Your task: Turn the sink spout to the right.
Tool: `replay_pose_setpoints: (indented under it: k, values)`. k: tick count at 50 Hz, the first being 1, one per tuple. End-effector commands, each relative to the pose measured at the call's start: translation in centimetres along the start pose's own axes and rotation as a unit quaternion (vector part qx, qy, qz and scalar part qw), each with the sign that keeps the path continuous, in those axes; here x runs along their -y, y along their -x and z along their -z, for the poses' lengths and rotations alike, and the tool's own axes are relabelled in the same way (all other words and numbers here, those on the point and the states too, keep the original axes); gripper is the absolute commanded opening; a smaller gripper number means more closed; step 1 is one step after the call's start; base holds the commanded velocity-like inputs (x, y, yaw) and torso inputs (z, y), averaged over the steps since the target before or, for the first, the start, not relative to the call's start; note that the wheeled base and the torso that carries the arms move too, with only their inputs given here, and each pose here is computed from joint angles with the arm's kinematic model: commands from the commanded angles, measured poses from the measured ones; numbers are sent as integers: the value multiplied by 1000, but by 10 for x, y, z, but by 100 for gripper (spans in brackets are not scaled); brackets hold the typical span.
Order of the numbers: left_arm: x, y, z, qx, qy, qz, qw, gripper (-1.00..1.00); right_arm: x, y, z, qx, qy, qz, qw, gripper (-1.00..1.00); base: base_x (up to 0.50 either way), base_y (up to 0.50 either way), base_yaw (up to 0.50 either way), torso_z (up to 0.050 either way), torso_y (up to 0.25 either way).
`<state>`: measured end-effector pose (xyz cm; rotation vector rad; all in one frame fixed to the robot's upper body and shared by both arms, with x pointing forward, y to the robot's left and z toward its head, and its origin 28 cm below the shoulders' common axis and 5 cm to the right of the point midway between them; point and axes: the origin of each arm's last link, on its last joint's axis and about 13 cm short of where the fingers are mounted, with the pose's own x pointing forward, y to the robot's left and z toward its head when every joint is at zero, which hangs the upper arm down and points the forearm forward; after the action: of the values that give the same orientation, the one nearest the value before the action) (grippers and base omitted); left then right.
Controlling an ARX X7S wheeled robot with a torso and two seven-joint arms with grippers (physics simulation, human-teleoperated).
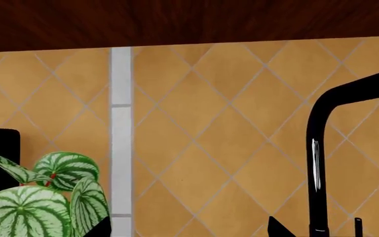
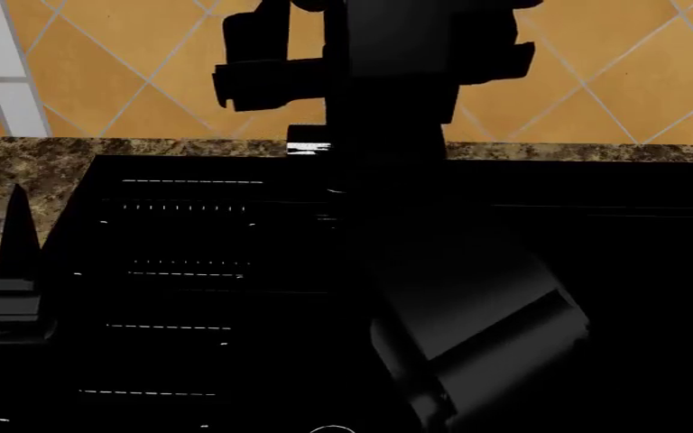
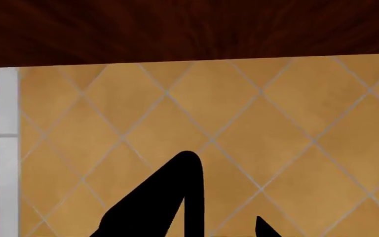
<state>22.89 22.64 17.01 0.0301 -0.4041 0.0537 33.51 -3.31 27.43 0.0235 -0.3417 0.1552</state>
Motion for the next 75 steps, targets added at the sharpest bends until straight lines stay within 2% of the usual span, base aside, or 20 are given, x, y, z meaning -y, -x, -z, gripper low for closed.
replay_pose_setpoints:
  k: [1,65,75]
  values:
    - [0,0,0,0,-1,1,1000,100,6,3,0,2,2,16,1000,100,0,0,0,0,0]
    - [0,0,0,-1,0,-4,1000,100,42,16,-13,10,36,82,996,100,0,0,0,0,0]
    - [1,0,1,-2,-2,8,1000,100,48,17,-16,11,45,92,995,100,0,0,0,0,0]
